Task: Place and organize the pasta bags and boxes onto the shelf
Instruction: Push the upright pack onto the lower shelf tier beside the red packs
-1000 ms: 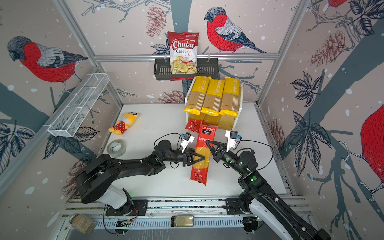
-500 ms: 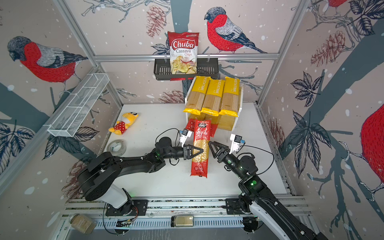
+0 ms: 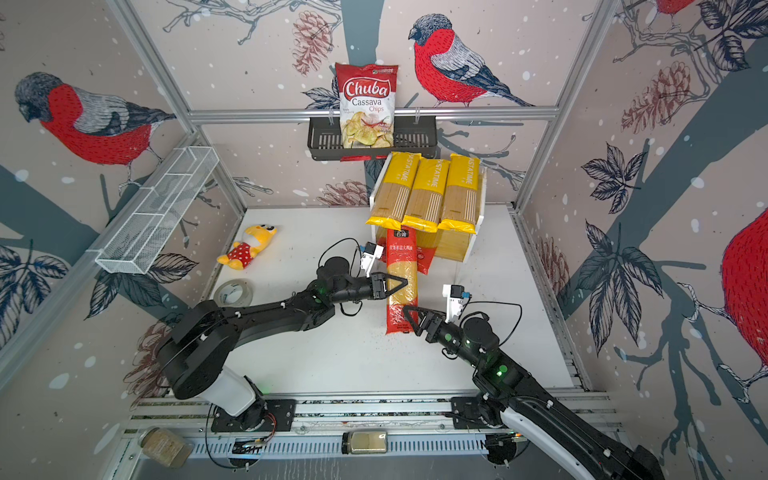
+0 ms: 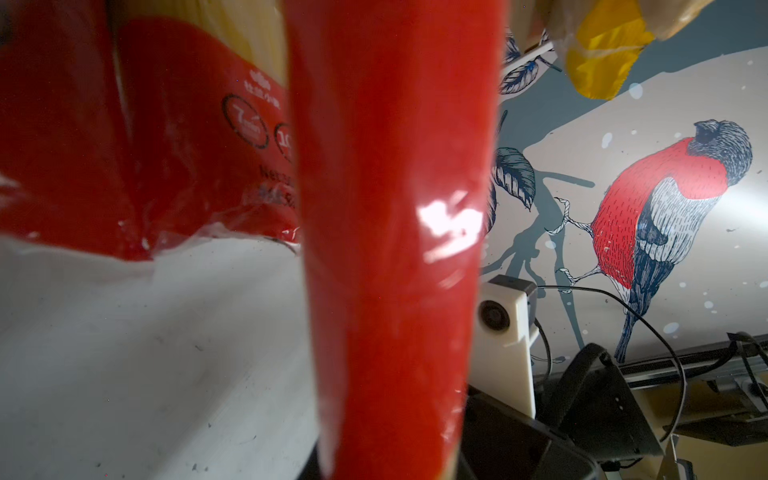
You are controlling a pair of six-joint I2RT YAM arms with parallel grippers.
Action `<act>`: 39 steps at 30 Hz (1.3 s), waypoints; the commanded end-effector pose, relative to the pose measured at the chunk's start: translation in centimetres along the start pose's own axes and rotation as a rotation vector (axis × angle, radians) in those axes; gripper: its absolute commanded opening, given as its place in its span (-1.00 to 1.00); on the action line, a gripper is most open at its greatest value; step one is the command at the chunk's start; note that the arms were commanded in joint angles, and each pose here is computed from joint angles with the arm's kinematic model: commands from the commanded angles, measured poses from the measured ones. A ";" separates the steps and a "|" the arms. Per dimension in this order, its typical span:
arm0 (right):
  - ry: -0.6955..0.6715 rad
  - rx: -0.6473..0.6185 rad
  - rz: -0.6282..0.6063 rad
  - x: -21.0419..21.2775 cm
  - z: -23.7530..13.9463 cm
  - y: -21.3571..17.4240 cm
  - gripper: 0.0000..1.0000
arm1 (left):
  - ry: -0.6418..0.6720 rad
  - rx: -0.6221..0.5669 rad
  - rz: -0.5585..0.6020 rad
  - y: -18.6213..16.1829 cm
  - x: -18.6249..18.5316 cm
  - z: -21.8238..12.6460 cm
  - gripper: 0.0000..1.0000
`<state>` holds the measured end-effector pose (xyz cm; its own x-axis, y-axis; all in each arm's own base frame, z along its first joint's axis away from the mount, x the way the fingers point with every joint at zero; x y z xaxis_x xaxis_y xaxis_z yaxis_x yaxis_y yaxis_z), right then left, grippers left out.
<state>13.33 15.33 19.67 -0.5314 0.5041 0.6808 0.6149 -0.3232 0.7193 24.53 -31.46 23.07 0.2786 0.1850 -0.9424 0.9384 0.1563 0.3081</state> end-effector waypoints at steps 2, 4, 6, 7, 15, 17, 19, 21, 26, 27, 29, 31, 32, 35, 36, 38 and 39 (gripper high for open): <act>0.025 -0.019 0.019 0.6 0.2 -0.5 0.66 | -0.095 -0.038 0.093 1.2 -2.7 0.1 -0.74; 0.040 -0.019 0.028 0.8 0.2 -0.9 0.67 | -0.091 -0.044 0.104 1.5 -2.9 0.2 -0.74; 0.053 -0.018 0.038 0.9 0.2 -1.1 0.67 | -0.084 -0.051 0.110 1.7 -2.8 0.4 -0.73; 0.060 -0.019 0.045 0.9 0.2 -1.2 0.67 | -0.082 -0.050 0.109 1.8 -2.6 0.5 -0.73; 0.080 -0.065 0.113 0.4 -0.1 -1.5 0.65 | -0.086 -0.074 0.109 2.3 -2.6 0.7 -0.73; 0.074 -0.093 0.124 0.3 -0.2 -1.3 0.64 | -0.091 -0.079 0.102 2.3 -2.6 0.7 -0.73; 0.059 -0.122 0.132 0.2 -0.3 -1.0 0.62 | -0.111 -0.084 0.087 2.4 -2.8 0.7 -0.73; 0.056 -0.152 0.146 0.1 -0.2 -0.8 0.61 | -0.135 -0.087 0.074 2.4 -3.1 0.8 -0.72; 0.046 -0.229 0.178 -0.2 0.1 -0.2 0.53 | -0.200 -0.081 0.060 2.3 -4.1 1.6 -0.69; 0.053 -0.250 0.183 -0.2 0.1 0.0 0.50 | -0.203 -0.081 0.051 2.3 -4.0 1.7 -0.68; 0.071 -0.293 0.189 -0.1 0.1 0.3 0.45 | -0.213 -0.081 0.046 2.5 -3.9 2.0 -0.66; 0.065 -0.318 0.191 -0.2 0.2 0.5 0.25 | -0.217 -0.073 0.042 2.8 -4.0 2.5 -0.63; 0.066 -0.329 0.190 -0.1 0.3 0.7 0.15 | -0.216 -0.067 0.037 2.9 -3.9 2.7 -0.60; 0.066 -0.384 0.207 0.0 0.1 1.3 -0.21 | -0.218 -0.061 0.037 3.4 -4.0 3.5 -0.47; 0.058 -0.401 0.211 -0.1 0.0 1.4 -0.29 | -0.214 -0.057 0.033 3.6 -3.9 3.8 -0.43; 0.034 -0.438 0.219 -0.2 -0.2 1.7 -0.40 | -0.212 -0.051 0.024 3.9 -3.8 4.1 -0.36; 0.024 -0.455 0.223 -0.3 -0.4 1.9 -0.43 | -0.214 -0.053 0.019 4.1 -3.7 4.2 -0.31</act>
<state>14.14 15.03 19.66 -0.4335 0.3808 0.8167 0.4807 -0.6689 0.5671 27.92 -35.47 24.74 0.2481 0.0875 -0.9648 0.9450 0.1970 0.2610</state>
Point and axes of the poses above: each gripper's point midway between its finger pads, its own z axis out along the fingers, its own x axis along the line the jaws close on, y = z × x, the point moved 8 cm from there along -z, back along the fingers, and after that the axes turned 12 degrees about -z, right-handed, at the moved point
